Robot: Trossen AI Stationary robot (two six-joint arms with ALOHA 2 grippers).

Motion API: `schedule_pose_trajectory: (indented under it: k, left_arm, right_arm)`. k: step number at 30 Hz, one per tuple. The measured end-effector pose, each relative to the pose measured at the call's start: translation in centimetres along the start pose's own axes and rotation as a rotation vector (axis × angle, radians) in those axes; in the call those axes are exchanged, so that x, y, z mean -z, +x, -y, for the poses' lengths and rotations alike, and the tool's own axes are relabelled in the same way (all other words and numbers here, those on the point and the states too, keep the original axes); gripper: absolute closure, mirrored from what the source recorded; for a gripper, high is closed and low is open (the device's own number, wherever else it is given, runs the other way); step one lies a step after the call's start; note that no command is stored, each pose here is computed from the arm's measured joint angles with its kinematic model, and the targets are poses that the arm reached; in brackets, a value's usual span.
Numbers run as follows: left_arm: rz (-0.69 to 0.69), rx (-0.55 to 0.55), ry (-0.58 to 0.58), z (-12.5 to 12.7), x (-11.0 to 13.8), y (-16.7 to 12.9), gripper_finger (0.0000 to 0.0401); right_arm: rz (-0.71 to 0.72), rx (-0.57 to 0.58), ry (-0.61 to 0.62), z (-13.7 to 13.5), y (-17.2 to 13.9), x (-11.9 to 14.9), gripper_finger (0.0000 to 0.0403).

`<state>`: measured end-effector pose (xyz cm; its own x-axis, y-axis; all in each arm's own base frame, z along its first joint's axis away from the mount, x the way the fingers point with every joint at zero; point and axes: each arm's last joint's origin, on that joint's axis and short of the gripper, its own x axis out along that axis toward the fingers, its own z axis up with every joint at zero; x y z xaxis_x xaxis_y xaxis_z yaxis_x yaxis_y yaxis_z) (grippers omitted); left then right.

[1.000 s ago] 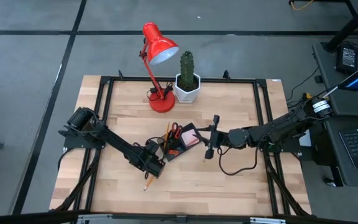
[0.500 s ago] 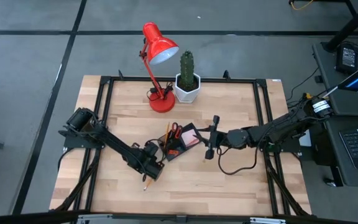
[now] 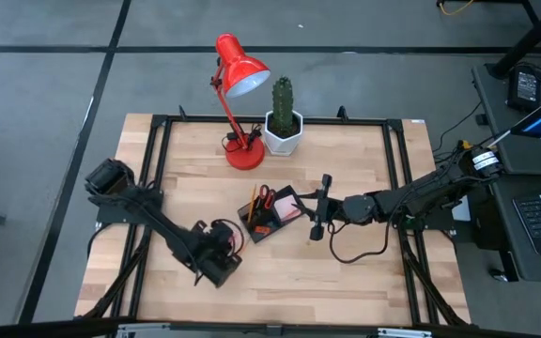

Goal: Pick and place office supplies into organizer
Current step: Put the pink eraser into the black desk organizer

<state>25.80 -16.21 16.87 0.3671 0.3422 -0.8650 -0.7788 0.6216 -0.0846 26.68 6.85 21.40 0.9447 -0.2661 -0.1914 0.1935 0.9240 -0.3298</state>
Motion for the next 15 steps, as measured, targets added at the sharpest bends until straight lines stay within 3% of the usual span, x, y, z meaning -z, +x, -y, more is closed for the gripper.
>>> schedule_pose_trajectory:
  k: [9, 15]
  left_arm:
    - [0.231, 0.258, 0.063, 2.3, 1.3, -2.7, 0.0343]
    - [0.305, 0.265, 0.067, 2.8, 0.2, -2.4, 0.0343]
  right_arm:
    - [0.005, 0.001, 0.003, 0.0, 0.0, -0.1, 0.0295]
    - [0.021, 0.003, 0.013, 0.0, 0.0, -0.2, 0.0295]
